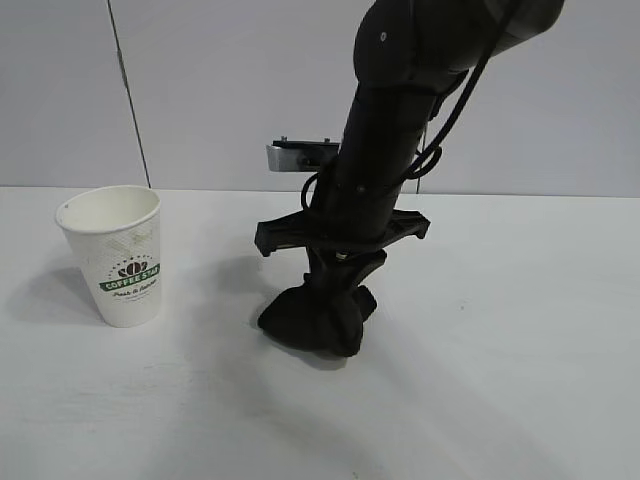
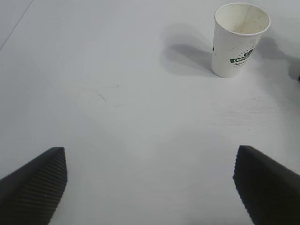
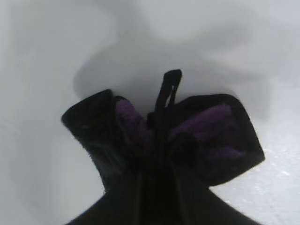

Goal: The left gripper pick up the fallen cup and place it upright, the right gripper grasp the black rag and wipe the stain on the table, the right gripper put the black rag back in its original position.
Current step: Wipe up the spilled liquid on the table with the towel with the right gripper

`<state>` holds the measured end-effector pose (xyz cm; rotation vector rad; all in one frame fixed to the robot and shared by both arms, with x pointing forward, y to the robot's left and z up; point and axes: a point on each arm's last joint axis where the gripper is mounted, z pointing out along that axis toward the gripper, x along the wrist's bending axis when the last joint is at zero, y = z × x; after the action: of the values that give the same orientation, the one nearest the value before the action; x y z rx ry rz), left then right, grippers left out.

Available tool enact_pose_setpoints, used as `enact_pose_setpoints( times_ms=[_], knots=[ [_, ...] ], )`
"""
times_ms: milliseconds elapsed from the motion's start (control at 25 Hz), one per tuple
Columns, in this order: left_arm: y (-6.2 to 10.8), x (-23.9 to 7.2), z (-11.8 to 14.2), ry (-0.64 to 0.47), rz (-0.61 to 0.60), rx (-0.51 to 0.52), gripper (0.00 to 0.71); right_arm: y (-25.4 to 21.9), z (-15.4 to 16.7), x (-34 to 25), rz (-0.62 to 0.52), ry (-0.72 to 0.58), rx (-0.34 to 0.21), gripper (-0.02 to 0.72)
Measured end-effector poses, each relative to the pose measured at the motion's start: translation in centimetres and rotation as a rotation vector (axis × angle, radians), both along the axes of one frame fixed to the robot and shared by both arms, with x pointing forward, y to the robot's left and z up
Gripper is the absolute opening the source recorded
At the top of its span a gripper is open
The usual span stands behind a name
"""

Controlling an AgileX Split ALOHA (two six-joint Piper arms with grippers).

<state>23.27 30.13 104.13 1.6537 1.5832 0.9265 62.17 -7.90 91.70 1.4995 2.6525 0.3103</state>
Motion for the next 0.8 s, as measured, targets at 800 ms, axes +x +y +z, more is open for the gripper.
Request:
enact_pose_setpoints(
  times_ms=[800],
  knots=[
    [0.0,0.0,0.0,0.0,0.0,0.0,0.694,-9.6,-0.2,2.0,-0.275,0.225,-0.061,0.071]
  ],
)
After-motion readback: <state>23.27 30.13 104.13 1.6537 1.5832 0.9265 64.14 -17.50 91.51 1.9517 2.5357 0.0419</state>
